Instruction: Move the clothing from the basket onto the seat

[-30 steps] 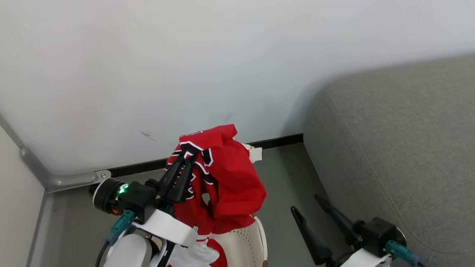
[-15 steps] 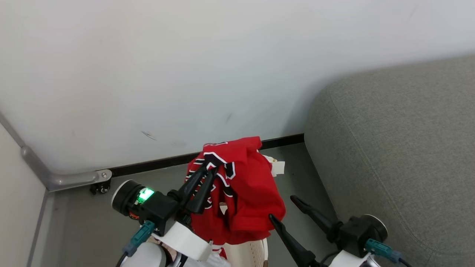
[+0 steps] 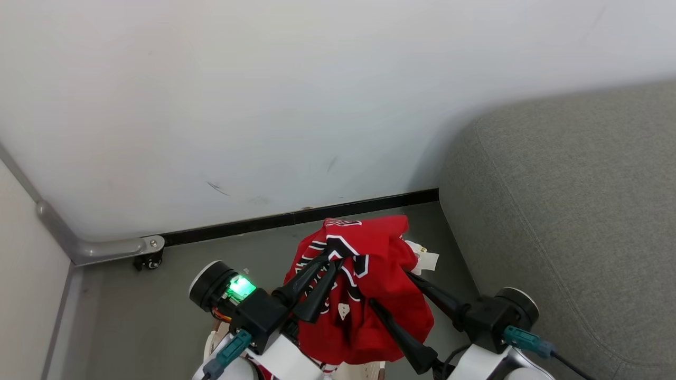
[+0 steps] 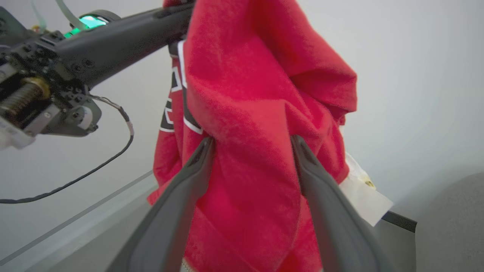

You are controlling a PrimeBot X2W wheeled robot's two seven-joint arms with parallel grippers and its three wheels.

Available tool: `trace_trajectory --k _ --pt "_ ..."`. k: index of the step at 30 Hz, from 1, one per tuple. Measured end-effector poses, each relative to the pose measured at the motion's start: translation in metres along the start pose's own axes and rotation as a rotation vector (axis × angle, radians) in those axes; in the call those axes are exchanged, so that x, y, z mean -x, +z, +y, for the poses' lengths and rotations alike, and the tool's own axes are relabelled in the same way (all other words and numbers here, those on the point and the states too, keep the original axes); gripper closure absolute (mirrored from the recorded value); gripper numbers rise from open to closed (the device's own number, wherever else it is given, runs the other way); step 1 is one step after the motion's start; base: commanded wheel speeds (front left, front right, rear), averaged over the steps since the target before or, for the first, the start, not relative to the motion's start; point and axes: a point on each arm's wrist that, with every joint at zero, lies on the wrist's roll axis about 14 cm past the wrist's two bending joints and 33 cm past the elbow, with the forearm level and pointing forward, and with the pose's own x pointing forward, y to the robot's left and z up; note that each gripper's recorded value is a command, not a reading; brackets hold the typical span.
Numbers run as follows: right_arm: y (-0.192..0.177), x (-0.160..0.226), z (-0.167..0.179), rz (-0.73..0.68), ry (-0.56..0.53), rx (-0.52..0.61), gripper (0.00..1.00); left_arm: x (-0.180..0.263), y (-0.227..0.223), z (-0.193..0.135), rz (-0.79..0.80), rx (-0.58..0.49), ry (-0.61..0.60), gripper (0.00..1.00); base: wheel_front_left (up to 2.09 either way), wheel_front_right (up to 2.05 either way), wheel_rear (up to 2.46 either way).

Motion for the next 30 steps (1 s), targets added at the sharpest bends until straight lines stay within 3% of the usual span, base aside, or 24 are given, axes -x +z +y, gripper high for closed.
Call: trace_trajectory --k 14,30 --pt "-0.015 -0.012 0.034 0.048 0.135 0.018 0.00 0.001 0.000 -0.030 0.003 0.014 -0.089 1.00 0.00 0.00 0.00" --pt "-0.008 -0.026 0.053 0.023 0.184 0.007 0.00 0.006 -0.005 -0.051 0.024 0.049 -0.155 1.00 0.00 0.00 0.00"
